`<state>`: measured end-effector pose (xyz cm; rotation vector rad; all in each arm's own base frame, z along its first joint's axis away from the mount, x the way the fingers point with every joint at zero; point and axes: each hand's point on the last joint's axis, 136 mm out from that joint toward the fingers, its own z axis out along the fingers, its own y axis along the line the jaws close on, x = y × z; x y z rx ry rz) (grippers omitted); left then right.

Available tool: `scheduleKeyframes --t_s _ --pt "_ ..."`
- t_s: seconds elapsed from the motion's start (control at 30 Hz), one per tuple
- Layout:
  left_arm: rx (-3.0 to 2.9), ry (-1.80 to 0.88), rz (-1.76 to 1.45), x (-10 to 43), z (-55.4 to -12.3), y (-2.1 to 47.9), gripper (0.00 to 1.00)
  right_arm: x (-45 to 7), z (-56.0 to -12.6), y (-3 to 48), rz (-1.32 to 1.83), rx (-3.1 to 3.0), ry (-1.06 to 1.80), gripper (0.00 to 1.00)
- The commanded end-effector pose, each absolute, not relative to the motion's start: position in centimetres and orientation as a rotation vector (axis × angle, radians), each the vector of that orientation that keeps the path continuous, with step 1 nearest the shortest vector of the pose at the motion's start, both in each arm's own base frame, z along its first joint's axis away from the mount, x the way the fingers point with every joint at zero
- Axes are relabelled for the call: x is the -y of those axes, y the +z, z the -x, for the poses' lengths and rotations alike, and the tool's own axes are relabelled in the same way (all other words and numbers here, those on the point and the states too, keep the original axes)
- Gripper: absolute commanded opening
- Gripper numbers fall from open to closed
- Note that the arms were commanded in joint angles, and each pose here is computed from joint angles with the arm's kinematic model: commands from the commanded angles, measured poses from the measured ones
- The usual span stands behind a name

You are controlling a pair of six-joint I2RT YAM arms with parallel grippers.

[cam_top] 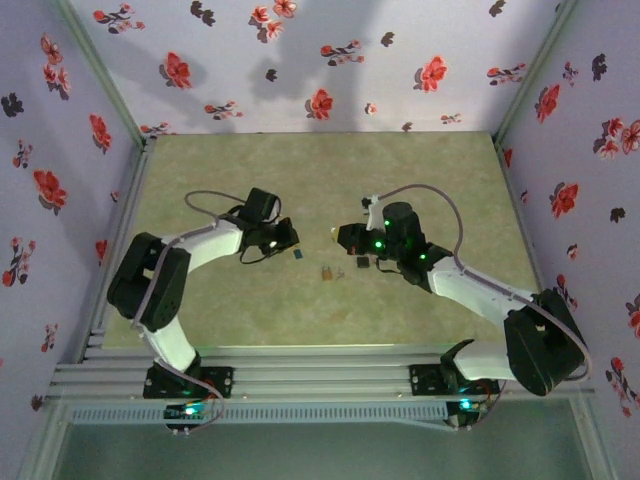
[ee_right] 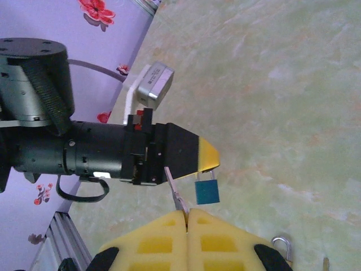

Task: Lock with the key

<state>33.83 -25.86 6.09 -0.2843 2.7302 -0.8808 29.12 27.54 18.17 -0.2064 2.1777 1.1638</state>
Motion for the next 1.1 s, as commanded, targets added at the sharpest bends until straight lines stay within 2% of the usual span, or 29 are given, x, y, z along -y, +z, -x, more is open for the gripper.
scheduleKeyframes --t_s 0.0,1.07 --pt "-2.78 -0.868 0.21 26.7 -33.4 5.8 0.0 -27.8 -29.4 18.4 0.22 -2.166 1.176 0.0" --pt "-2.912 -0.748 0.129 27.1 -33.2 3.0 0.0 -28.4 -29.2 18.1 0.239 -2.184 1.2 0.0"
